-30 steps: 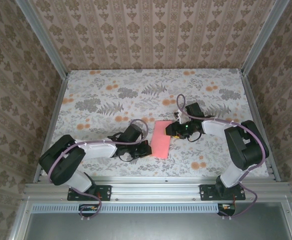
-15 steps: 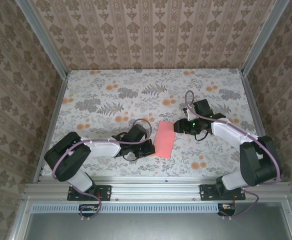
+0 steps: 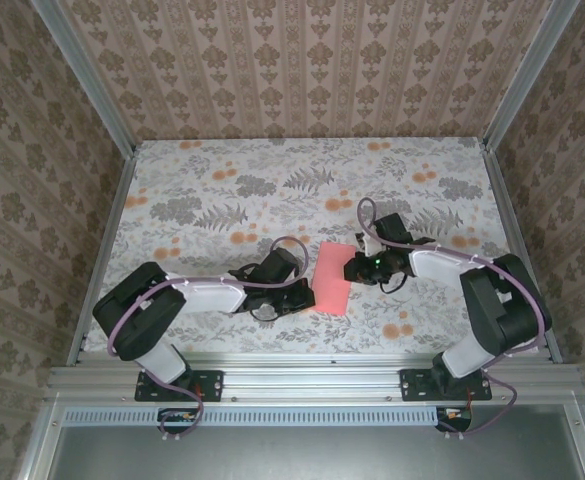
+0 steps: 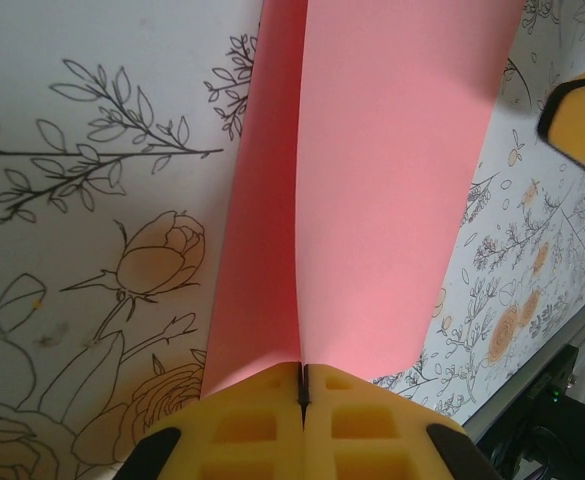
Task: Fold a paper plane with a square sheet of paper (pick it up from the middle)
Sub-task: Fold the triangle a second time at the center of the table.
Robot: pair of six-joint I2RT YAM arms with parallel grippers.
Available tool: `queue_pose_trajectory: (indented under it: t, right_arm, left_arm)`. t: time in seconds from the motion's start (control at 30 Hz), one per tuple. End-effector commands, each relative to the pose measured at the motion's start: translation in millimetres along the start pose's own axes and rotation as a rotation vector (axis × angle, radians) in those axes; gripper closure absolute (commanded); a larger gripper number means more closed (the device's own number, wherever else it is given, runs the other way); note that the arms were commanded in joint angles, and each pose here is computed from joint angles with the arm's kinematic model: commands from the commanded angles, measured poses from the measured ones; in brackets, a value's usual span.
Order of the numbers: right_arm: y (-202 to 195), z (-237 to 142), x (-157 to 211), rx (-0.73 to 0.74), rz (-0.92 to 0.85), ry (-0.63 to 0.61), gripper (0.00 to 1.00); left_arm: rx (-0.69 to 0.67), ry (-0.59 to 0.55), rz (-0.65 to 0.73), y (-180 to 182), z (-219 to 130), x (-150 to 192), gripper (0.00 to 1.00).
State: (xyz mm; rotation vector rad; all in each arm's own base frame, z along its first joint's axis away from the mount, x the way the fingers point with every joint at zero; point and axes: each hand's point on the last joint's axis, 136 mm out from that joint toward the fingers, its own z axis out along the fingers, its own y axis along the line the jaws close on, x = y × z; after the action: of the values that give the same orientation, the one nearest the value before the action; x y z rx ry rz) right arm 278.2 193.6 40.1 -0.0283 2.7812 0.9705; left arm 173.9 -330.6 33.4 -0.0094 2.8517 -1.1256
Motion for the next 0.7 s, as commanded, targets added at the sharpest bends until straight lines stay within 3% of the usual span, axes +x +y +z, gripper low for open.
queue_pose_trajectory:
  t: [0.0,0.67]
  right_arm:
    - [-4,10,3,0.003,0.001,0.017,0.85]
    - [-21,25,13,0.086,-0.037,0.089,0.94]
  left_arm:
    - [0.008,-0.011,-0.001,-11,2,-6,0.94]
    - [0.056,0.033,0.031,-36,12,-12,0.93]
